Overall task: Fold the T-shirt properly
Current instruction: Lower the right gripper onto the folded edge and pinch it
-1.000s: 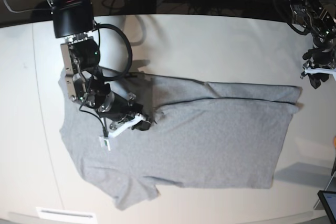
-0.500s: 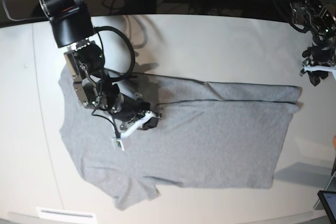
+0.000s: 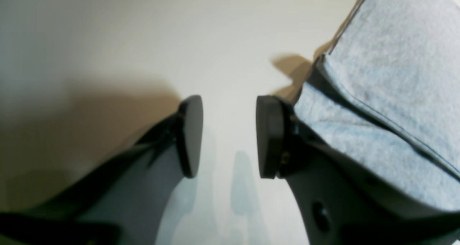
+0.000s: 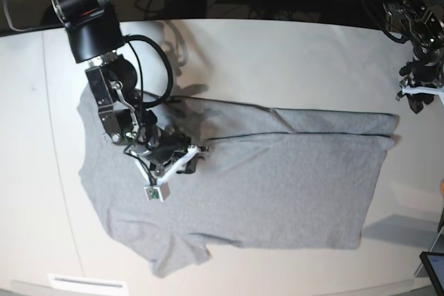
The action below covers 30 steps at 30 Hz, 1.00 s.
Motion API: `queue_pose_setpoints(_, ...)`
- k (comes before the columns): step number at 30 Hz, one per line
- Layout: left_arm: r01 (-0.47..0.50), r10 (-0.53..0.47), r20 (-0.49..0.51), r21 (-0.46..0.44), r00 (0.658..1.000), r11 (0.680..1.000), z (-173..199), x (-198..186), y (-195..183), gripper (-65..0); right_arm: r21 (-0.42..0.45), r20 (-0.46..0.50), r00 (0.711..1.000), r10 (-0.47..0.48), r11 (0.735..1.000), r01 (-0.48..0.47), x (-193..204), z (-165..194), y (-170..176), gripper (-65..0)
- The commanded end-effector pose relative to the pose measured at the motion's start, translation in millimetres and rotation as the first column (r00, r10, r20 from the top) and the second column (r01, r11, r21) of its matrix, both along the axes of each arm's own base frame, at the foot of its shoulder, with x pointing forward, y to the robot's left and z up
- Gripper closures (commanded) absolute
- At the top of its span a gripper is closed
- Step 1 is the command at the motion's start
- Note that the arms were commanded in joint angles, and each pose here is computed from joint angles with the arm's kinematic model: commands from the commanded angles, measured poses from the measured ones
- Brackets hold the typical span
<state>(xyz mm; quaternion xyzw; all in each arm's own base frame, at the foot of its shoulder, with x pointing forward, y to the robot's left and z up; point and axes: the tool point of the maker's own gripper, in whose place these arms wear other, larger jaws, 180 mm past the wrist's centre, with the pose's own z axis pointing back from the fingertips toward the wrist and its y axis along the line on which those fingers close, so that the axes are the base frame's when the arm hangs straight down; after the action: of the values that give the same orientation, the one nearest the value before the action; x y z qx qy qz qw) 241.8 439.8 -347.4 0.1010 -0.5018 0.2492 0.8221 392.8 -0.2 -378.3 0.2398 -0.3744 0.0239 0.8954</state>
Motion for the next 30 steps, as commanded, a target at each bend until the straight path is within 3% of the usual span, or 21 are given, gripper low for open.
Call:
queue_pose_setpoints(1, 0.002, -0.003, 0.038, 0.041, 0.999, 0.999, 16.9, 3.2, 7.9, -24.5, 0.026, 0.115, 0.993, -0.013, 1.000, 0.010, 19.1, 30.9, 1.2, -10.6)
queue_pose_setpoints(3, 0.002, -0.003, 0.038, 0.041, 0.999, 0.999, 16.9, 3.2, 7.9, -24.5, 0.024, 0.163, 0.986, -0.033, 0.999, 0.030, 24.8, 36.6, -7.3, -10.6)
queue_pose_setpoints(8, 0.003, -0.005, 0.035, 0.041, 0.999, 0.999, 16.2, 2.3, 7.7, -24.5, -0.025, 0.258, 0.961, 0.096, 0.995, -0.093, 16.2, 45.7, 5.8, -10.3)
queue_pose_setpoints(11, 0.005, -0.006, 0.025, 0.045, 1.000, 0.999, 14.8, -1.2, 7.5, -24.5, -0.058, 0.264, 0.951, 0.164, 0.986, -0.154, -3.6, 45.3, 11.9, -9.9)
queue_pose_setpoints(15, 0.008, -0.008, 0.018, 0.045, 1.000, 0.999, 13.2, -3.9, 6.8, -24.5, -0.079, 0.289, 0.915, 0.281, 0.960, -0.269, -47.4, 51.6, 31.8, -9.9)
queue_pose_setpoints(19, 0.018, -0.018, 0.005, 0.052, 1.000, 0.998, 10.3, -8.2, 4.7, -24.0, -0.067, 0.256, 0.898, 0.358, 0.933, -0.353, -87.3, 40.7, 51.1, -9.6)
queue_pose_setpoints(22, 0.025, -0.030, 0.049, 0.098, 0.998, 0.995, 21.3, -8.9, 4.1, -23.5, -0.055, 0.231, 0.886, 0.403, 0.914, -0.401, -106.1, 32.6, 66.6, -8.7)
queue_pose_setpoints(23, 0.037, -0.045, 0.063, 0.115, 0.997, 0.993, 24.4, -7.3, 1.1, -21.5, -0.048, 0.230, 0.877, 0.421, 0.905, -0.422, -112.8, 31.9, 74.9, -6.4)
queue_pose_setpoints(25, 0.078, -0.088, 0.075, 0.137, 0.993, 0.988, 24.0, -2.0, -9.0, -8.4, -0.029, 0.232, 0.864, 0.448, 0.891, -0.454, -121.2, 33.6, 91.2, -0.1)
queue_pose_setpoints(26, 0.091, -0.104, 0.086, 0.151, 0.991, 0.984, 25.9, 0.2, -11.2, -1.7, -0.022, 0.234, 0.860, 0.454, 0.887, -0.462, -123.2, 35.1, 96.3, 0.0)
queue_pose_setpoints(30, 0.152, -0.183, 0.139, 0.205, 0.973, 0.967, 32.8, 11.4, -25.9, 0.0, 0.011, 0.249, 0.859, 0.447, 0.885, -0.465, -121.1, 42.9, 113.2, 0.0)
